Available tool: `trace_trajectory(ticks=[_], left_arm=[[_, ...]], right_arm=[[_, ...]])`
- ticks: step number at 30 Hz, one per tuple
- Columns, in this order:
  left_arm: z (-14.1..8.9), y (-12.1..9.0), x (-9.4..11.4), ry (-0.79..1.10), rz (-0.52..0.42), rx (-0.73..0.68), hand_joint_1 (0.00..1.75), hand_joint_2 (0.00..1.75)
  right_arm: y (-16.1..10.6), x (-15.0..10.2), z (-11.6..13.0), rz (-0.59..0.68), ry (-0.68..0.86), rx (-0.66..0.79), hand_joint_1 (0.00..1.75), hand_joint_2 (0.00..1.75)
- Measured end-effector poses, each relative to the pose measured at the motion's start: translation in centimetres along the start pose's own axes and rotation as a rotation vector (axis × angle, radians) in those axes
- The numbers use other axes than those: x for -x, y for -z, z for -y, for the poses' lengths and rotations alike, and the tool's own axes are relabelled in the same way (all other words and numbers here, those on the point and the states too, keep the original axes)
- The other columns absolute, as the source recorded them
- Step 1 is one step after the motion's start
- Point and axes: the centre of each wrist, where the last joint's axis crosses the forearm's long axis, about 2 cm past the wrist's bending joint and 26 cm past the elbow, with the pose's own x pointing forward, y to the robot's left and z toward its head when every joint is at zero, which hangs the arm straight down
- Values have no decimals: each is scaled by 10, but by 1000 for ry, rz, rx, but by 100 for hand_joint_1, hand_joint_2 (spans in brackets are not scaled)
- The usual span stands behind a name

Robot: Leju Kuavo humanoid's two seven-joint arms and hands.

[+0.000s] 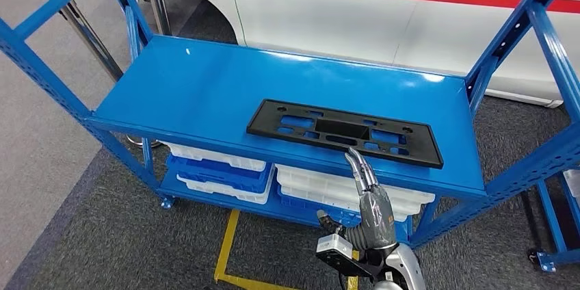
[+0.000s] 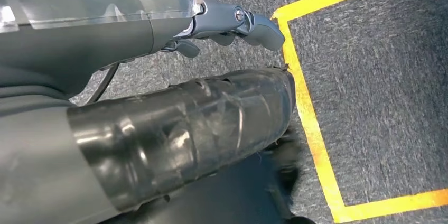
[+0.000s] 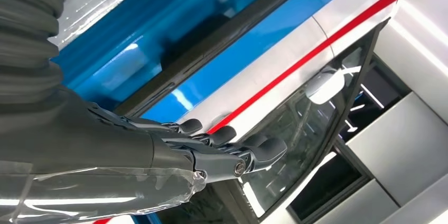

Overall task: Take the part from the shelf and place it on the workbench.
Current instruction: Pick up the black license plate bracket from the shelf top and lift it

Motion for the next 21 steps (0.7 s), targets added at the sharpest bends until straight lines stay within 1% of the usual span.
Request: trace_trajectory(ticks=[6,13,21], left_arm=[[1,-2,4,3,-15,-2,0,0],[-1,0,0,4,-8,-4,0,0],[1,0,0,3,-10,-2,0,0]], right_arm=[[-4,-1,1,1,-34,0,0,175],[-3,1,8,13,-85,1,0,175],[-7,4,10,5,-105,-18,0,175]])
